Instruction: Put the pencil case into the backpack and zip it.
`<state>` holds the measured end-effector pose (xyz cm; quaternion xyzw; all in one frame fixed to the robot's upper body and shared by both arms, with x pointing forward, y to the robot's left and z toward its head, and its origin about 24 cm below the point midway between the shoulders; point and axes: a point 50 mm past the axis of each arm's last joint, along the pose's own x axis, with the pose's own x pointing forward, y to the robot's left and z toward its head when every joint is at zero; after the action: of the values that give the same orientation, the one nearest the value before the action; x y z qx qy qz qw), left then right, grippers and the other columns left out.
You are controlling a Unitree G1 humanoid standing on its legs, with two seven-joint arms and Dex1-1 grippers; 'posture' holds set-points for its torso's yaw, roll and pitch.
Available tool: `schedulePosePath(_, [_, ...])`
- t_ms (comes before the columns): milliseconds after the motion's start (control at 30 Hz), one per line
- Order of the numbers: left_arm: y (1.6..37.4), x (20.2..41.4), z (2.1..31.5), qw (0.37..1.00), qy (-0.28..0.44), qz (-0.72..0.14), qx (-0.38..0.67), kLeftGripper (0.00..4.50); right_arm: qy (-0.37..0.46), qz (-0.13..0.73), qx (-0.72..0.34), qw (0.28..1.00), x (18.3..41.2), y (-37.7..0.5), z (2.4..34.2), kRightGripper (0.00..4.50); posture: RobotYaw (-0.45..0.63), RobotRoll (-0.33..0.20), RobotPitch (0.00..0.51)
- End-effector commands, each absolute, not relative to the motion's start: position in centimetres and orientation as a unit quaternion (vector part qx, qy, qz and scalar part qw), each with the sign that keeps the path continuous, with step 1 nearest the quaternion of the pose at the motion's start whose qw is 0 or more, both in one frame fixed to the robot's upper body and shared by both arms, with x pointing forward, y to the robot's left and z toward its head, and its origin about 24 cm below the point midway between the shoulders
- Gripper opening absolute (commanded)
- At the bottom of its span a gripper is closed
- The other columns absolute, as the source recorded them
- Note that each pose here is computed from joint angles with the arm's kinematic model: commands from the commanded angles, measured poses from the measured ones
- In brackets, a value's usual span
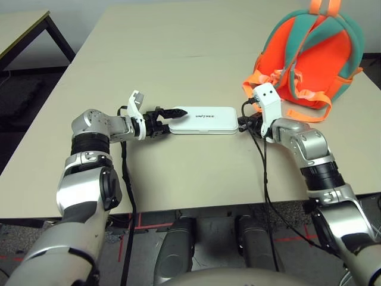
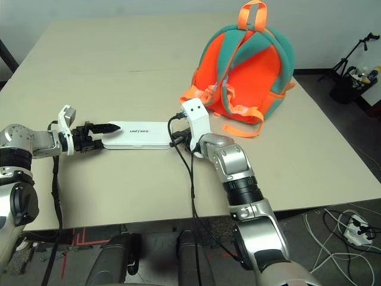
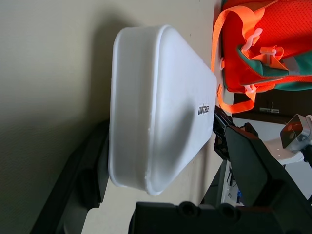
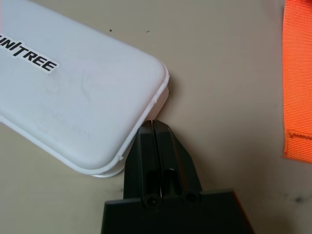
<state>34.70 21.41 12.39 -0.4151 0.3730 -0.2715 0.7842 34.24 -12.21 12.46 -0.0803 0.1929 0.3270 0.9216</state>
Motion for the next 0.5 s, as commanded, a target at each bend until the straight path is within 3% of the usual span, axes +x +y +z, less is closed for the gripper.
schedulePosePath(33, [21.9, 34.1, 10.5, 0.786, 0.406, -0.234, -0.403, 4.50, 0.192, 0.344, -0.084, 0.915, 34.0, -11.5, 12.1, 0.04, 0.13, 0.000, 0.156])
schedulePosePath(133, [21.8, 34.2, 10.4, 0.788, 0.399, -0.233, -0.406, 3.87, 0.192, 0.343, -0.084, 0.916, 34.0, -11.6, 12.0, 0.00, 0.13, 0.000, 0.156])
schedulePosePath(333, [21.5, 34.3, 10.6, 0.792, 0.381, -0.247, -0.407, 2.06, 0.192, 0.340, -0.084, 0.917, 33.9, -11.8, 11.8, 0.00, 0.12, 0.000, 0.154])
schedulePosePath(500, [21.0, 34.2, 11.8, 0.787, 0.349, -0.298, -0.412, 1.49, 0.181, 0.334, -0.084, 0.921, 33.4, -12.3, 12.0, 0.00, 0.12, 0.000, 0.153])
